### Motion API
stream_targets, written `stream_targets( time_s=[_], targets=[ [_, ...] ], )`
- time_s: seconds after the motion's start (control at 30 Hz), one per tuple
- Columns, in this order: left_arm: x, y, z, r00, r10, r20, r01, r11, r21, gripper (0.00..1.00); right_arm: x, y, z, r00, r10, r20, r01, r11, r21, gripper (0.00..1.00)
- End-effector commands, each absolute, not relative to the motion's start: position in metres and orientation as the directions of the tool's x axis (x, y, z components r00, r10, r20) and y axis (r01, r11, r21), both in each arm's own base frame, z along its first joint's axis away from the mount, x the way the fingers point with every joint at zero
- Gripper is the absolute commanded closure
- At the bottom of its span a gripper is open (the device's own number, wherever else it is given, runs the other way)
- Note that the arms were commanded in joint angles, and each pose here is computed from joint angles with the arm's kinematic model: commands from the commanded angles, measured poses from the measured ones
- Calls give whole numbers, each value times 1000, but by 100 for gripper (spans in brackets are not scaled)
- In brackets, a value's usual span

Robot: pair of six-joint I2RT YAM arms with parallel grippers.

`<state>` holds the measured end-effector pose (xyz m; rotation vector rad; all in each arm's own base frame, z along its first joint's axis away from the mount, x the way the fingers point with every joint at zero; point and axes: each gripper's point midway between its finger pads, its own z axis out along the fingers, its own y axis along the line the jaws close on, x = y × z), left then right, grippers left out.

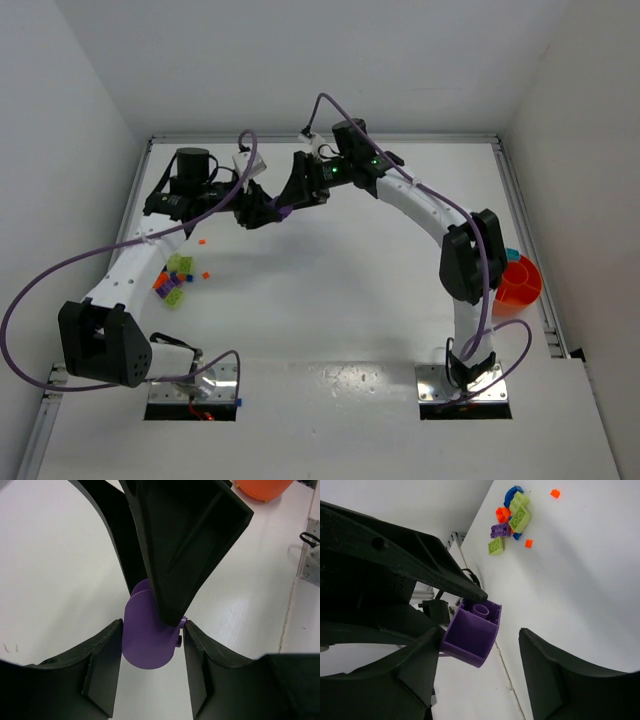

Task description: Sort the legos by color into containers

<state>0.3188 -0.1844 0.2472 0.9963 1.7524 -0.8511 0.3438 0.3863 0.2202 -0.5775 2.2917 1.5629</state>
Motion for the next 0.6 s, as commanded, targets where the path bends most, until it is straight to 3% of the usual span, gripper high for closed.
stream_targets(
  time_s=[0.0, 0.23, 0.37, 0.47, 0.53, 0.57],
  targets=[
    [322, -190, 265, -201, 242, -949, 904, 419, -85, 83, 344, 392, 238, -849, -147, -508, -528, 295, 796, 38],
    [319, -192, 264, -200, 247, -948, 904, 419, -82, 83, 345, 392, 230, -856, -147, -495, -515, 311, 799, 60],
    [317, -194, 260, -207, 253, -945, 904, 418, -87, 83, 343, 393, 230, -853, -154, -499, -522, 292, 801, 85],
    [319, -192, 259, -209, 257, -944, 900, 428, -83, 76, 341, 391, 237, -844, -148, -515, -535, 283, 796, 96],
    [318, -192, 262, -201, 255, -946, 901, 428, -76, 67, 340, 385, 237, -842, -152, -517, -538, 283, 794, 98],
    [318, -192, 262, -201, 255, -946, 901, 428, -76, 54, 339, 384, 235, -840, -162, -518, -543, 287, 789, 99]
  ],
)
